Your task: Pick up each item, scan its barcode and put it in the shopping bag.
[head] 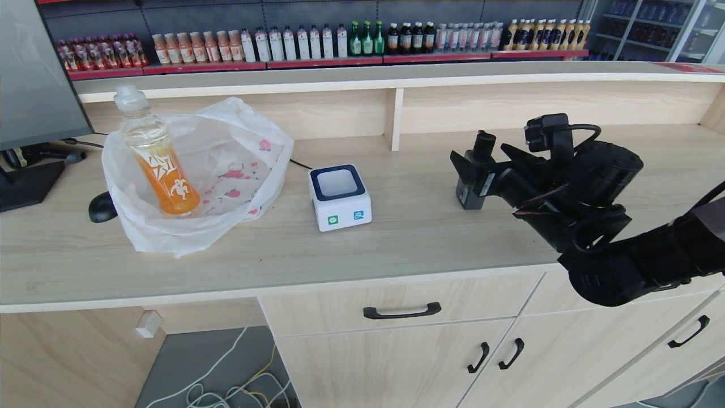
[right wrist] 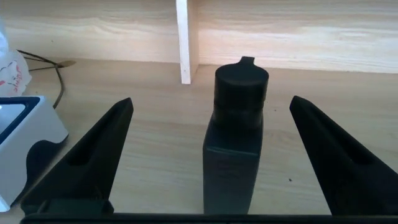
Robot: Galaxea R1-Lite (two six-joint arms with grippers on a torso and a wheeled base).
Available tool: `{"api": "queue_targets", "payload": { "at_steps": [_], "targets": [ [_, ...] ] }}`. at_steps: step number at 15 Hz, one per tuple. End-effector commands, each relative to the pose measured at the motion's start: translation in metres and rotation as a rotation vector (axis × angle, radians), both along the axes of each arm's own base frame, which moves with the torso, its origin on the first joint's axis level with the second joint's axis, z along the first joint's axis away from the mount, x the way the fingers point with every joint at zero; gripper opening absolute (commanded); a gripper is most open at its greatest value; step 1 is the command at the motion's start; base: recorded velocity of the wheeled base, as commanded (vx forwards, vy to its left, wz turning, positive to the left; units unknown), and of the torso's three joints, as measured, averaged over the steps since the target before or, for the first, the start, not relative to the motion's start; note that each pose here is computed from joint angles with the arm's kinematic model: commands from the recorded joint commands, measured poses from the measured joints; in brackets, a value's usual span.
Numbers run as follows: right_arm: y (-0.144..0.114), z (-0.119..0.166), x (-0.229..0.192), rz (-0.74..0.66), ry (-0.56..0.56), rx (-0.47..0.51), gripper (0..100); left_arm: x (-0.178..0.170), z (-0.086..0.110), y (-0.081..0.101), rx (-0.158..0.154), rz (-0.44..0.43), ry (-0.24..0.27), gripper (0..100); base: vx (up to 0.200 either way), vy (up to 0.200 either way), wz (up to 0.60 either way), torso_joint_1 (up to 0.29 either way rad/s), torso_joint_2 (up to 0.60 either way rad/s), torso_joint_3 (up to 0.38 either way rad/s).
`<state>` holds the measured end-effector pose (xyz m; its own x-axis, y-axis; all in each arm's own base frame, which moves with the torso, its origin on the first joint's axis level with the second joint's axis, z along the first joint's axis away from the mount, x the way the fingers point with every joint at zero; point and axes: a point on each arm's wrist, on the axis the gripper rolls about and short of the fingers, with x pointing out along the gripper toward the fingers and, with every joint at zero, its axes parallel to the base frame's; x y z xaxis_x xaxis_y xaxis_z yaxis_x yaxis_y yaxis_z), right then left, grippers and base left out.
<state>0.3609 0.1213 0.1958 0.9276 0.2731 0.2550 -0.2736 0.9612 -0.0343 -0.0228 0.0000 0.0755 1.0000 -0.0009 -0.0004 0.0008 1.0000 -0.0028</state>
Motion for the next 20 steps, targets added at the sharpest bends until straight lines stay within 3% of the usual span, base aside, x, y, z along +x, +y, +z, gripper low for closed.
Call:
{"api": "queue_targets", "payload": {
  "at_steps": [1,20],
  "targets": [
    [-0.002,-0.002,0.006,-0.010,-0.001,0.000,100,0.000,0.000,0.000,0.000,-0.001,0.000,100,0.000,0.000,0.00,0.000,0.00,0.000],
    [0.003,-0.026,0.041,-0.016,0.020,0.046,100,0.000,0.000,0.000,0.000,-0.001,0.000,100,0.000,0.000,0.00,0.000,0.00,0.000]
  ]
}}
